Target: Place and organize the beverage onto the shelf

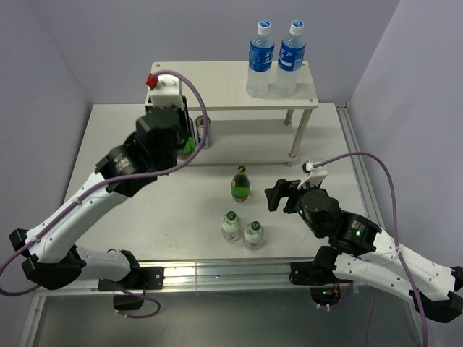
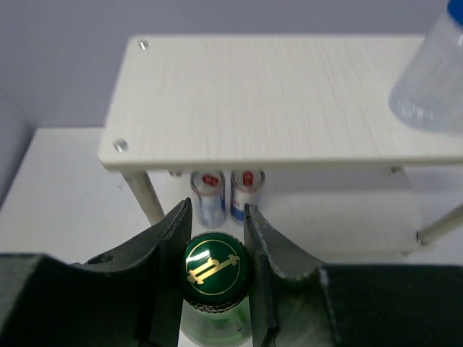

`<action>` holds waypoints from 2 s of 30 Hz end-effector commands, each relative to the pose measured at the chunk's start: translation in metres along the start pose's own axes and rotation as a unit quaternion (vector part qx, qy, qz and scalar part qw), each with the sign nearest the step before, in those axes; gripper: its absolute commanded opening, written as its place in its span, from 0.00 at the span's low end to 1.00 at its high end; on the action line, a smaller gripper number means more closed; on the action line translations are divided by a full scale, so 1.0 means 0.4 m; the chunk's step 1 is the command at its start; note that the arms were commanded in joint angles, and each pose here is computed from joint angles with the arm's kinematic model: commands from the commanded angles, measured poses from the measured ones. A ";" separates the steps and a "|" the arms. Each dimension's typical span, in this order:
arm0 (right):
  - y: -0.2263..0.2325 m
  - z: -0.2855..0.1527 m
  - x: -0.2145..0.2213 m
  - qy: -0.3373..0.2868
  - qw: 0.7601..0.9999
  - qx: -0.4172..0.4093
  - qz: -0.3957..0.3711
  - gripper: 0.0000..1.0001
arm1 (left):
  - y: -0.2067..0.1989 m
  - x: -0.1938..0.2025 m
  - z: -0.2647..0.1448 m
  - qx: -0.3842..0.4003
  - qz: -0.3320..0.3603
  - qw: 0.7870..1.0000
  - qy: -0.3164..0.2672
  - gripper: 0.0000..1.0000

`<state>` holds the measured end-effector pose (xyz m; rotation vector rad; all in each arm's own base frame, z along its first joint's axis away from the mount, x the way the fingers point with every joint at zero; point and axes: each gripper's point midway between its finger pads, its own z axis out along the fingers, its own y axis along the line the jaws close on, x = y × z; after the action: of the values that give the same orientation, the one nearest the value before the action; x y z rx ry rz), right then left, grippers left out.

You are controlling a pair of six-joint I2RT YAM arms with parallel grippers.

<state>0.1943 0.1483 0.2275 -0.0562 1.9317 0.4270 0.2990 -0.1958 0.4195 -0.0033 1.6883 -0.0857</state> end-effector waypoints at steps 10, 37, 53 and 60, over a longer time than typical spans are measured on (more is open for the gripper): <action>0.005 -0.006 -0.026 -0.023 1.000 -0.006 0.014 0.98 | 0.039 -0.396 0.053 0.008 -0.028 0.991 -0.130 0.00; -0.004 -0.004 -0.025 -0.027 0.999 0.002 0.018 0.98 | 0.148 -0.446 0.326 -0.049 -0.040 0.982 -0.179 0.54; -0.011 -0.005 -0.020 -0.026 0.999 0.007 0.020 0.98 | 0.135 -0.413 0.331 -0.035 -0.042 0.986 -0.158 0.89; -0.010 -0.003 -0.020 -0.027 0.999 0.007 0.020 0.98 | 0.166 -0.484 0.140 -0.034 -0.060 0.976 -0.209 0.99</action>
<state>0.1940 0.1420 0.2279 -0.0300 1.9130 0.4245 0.4420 -0.1429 0.5316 -0.0972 1.4526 -0.0295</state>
